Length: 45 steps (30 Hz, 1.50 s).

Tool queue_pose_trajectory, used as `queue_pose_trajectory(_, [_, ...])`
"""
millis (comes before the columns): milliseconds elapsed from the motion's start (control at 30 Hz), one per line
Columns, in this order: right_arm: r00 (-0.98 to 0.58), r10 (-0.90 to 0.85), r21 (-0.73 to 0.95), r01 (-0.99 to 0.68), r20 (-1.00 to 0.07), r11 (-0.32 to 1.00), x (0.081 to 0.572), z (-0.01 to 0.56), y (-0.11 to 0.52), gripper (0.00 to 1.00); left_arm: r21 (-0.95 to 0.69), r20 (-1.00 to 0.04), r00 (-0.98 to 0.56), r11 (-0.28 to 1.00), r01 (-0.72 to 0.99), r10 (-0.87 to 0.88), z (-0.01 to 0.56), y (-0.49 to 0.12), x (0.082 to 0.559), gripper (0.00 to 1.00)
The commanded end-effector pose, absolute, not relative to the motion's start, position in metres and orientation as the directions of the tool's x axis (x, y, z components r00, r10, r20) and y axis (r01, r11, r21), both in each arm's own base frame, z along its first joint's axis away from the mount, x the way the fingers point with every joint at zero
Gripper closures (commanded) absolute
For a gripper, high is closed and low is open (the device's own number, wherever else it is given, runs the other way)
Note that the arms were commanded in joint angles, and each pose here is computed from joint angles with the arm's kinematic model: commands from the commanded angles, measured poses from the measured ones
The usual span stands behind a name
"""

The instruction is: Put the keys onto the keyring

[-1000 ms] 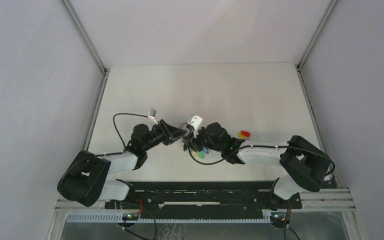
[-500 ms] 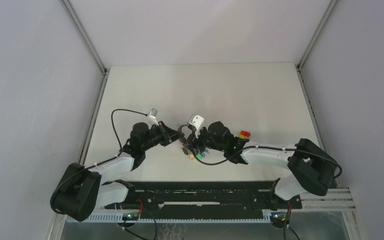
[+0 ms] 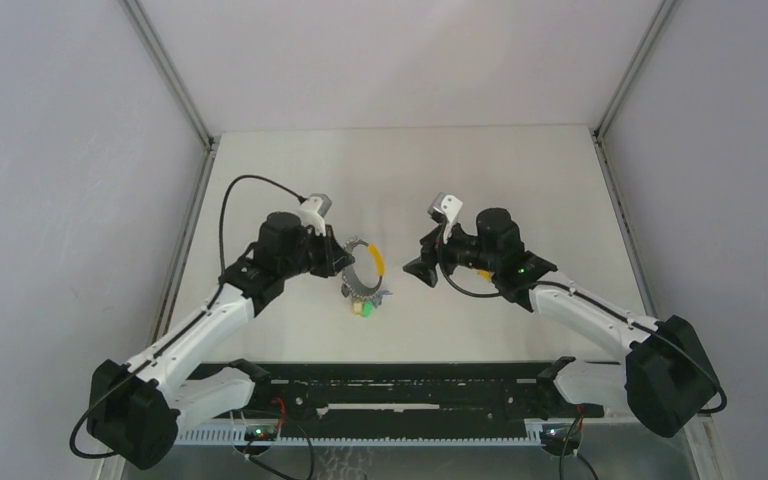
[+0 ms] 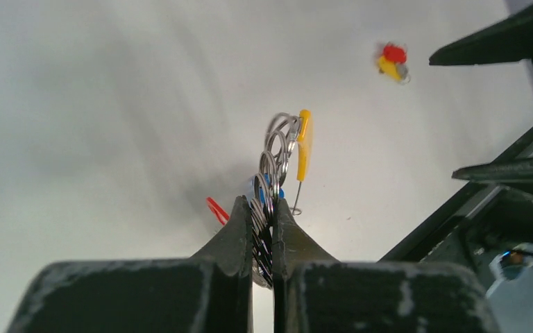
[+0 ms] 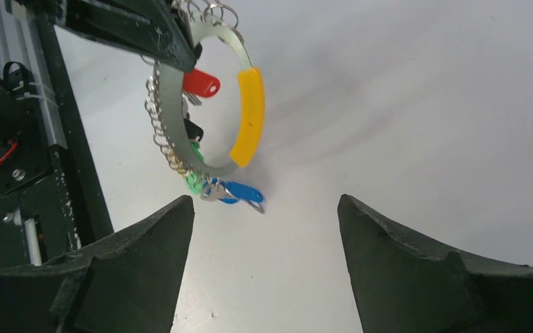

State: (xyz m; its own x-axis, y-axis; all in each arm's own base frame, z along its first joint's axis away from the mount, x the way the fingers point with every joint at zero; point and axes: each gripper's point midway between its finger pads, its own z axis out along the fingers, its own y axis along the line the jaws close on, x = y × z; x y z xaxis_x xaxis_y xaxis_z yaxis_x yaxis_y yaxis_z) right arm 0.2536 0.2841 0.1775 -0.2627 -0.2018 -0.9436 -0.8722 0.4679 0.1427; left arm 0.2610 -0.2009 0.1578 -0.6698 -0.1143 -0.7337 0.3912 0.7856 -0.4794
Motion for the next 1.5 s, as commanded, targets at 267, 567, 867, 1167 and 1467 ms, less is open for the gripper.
queue_pose_trajectory(267, [-0.074,-0.160,0.048,-0.986,-0.984,0.160,0.237,0.222,0.309,0.26,-0.056,-0.749,-0.468,0.658,0.751,0.470,0.205,-0.198,0.239,1.00])
queue_pose_trajectory(567, [-0.028,-0.085,0.026,-0.999,-0.996,0.026,0.237,0.230,0.332,0.30,0.056,-0.746,-0.267,0.456,0.888,0.610,0.214,-0.221,0.222,1.00])
queue_pose_trajectory(867, [-0.056,-0.045,0.062,-0.989,-0.997,-0.134,0.216,0.220,0.357,0.42,0.054,-0.758,-0.216,0.390,0.919,0.615,0.215,-0.232,0.216,1.00])
queue_pose_trajectory(1167, [-0.090,-0.070,0.102,-0.978,-0.993,-0.184,0.208,0.208,0.374,0.58,0.052,-0.768,-0.202,0.374,0.926,0.608,0.215,-0.237,0.213,1.00])
queue_pose_trajectory(1467, [-0.095,-0.114,0.102,-0.993,-0.989,-0.054,0.223,0.202,0.367,1.00,0.068,-0.776,-0.233,0.445,0.893,0.586,0.213,-0.229,0.217,0.83])
